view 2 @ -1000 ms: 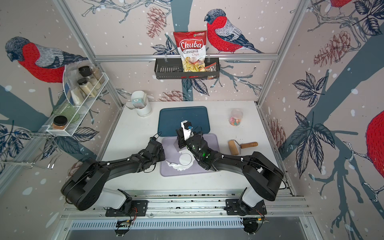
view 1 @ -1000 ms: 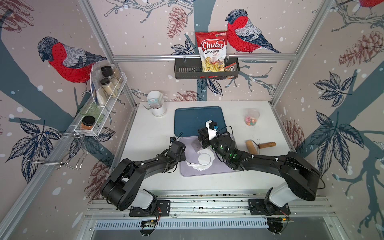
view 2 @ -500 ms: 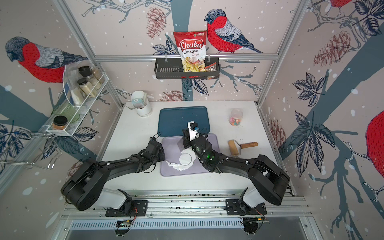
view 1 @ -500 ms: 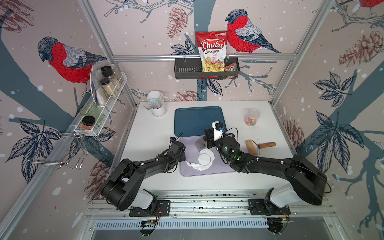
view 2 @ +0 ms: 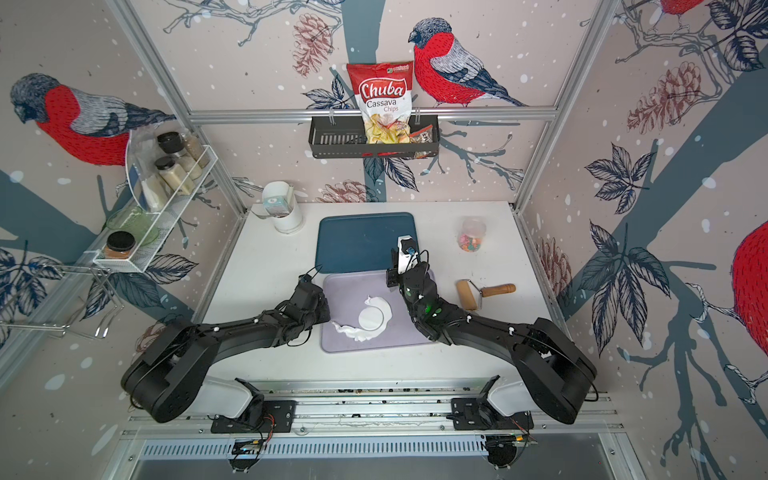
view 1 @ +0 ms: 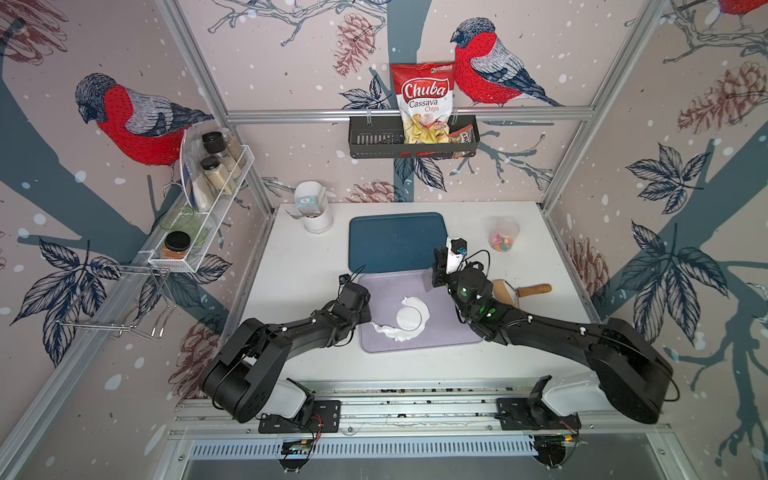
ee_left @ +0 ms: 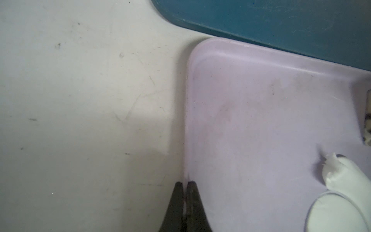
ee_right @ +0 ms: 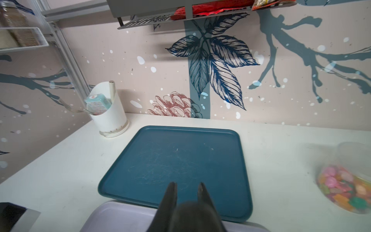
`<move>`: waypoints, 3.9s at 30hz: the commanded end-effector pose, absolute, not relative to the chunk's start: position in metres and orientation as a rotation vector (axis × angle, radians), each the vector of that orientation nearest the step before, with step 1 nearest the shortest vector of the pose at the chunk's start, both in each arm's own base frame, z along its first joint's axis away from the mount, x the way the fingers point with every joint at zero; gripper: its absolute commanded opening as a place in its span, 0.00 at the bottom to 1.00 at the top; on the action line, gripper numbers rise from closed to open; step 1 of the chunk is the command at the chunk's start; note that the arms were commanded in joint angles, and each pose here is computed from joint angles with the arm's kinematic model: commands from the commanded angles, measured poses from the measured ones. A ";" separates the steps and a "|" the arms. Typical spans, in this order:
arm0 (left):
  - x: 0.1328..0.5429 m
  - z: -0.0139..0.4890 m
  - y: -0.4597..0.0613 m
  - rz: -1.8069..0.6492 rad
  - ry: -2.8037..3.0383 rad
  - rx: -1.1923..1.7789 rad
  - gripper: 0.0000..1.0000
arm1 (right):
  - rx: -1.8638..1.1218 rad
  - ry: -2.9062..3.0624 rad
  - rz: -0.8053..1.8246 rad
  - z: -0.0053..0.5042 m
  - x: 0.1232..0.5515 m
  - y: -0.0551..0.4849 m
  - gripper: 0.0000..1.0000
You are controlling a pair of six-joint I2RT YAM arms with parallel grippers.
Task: Roll out the dumpling wrappers from the dough
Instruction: Remove the dumpling wrapper from the work surface.
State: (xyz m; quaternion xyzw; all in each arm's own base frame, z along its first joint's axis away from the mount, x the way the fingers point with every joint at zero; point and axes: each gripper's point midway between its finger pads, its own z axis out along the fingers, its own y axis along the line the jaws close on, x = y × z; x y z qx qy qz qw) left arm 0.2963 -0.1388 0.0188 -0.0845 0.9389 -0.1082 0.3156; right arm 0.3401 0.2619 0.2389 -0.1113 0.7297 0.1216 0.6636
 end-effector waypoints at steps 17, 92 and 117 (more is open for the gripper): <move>0.285 0.009 -0.137 -0.276 2.537 -0.193 0.00 | -0.478 1.618 0.560 0.259 0.311 0.377 0.00; 0.278 0.002 -0.132 -0.252 2.559 -0.194 0.00 | -0.185 1.921 0.094 0.179 0.337 0.220 0.00; 0.278 0.001 -0.138 -0.292 2.560 -0.174 0.00 | -0.224 1.739 0.260 0.277 0.325 0.282 0.00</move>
